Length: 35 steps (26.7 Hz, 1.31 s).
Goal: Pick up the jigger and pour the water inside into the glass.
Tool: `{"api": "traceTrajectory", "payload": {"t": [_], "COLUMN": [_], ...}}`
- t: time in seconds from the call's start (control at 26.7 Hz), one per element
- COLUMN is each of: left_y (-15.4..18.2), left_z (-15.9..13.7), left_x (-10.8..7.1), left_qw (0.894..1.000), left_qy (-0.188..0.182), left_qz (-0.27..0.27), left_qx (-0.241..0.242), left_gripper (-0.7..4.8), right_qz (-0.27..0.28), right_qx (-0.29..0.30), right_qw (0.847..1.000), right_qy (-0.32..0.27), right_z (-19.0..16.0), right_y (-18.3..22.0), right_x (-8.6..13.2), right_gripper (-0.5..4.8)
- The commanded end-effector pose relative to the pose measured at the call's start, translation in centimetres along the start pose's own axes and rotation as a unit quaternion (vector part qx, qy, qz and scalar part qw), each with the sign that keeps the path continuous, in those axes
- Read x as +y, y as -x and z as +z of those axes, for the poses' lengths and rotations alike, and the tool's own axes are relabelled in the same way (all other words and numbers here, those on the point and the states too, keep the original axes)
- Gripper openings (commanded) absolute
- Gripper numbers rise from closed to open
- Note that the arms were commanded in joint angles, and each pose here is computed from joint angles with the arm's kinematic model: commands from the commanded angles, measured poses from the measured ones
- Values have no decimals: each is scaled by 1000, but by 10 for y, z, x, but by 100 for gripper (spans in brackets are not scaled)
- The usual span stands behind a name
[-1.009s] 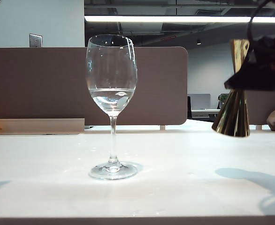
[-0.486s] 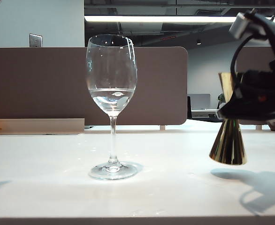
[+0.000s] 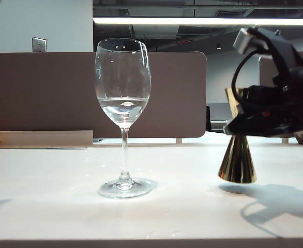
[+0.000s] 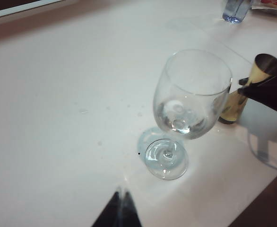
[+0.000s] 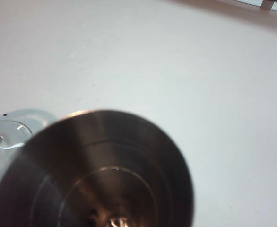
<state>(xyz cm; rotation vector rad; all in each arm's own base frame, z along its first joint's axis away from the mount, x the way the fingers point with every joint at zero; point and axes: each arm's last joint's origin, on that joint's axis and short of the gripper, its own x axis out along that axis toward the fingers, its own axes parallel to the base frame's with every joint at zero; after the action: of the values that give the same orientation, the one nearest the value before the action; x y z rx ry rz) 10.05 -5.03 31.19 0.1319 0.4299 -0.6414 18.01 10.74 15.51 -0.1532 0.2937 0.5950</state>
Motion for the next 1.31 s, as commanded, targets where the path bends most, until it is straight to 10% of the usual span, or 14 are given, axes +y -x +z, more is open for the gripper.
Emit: {"api": "traceTrajectory", "payload": {"t": [0.04,0.19,0.52,0.9,1.01,1.31], "left_y": [1,1,1,1,1,1], "left_z": [1,1,1,1,1,1], "left_x": [0,0,0,0,0,0], "left_qw": [1000,1000,1000,1000,1000,1000], "left_qy": [-3,-2,-3,-3,-3,-3], "left_qz": [0,0,0,0,0,0], "left_qx": [-4,-4,-4,-4,-5,-4], "left_gripper": [-5,-5,-5,-5,-5,-5], "right_qz": [5,6,7,-3,-17,-16], "right_qx": [4,11,10,23,37,48], "right_qw": [1000,1000,1000,1000,999,999], "right_qy": [-2,-2,-2,-3,-3,-17], "right_z": [-3,-5,-5,-3,0,8], "right_y": [-4,-5,-5,2,13,41], "right_x": [0,0,1,0,0,1], "right_gripper": [-1,21,286,347,447,447]}}
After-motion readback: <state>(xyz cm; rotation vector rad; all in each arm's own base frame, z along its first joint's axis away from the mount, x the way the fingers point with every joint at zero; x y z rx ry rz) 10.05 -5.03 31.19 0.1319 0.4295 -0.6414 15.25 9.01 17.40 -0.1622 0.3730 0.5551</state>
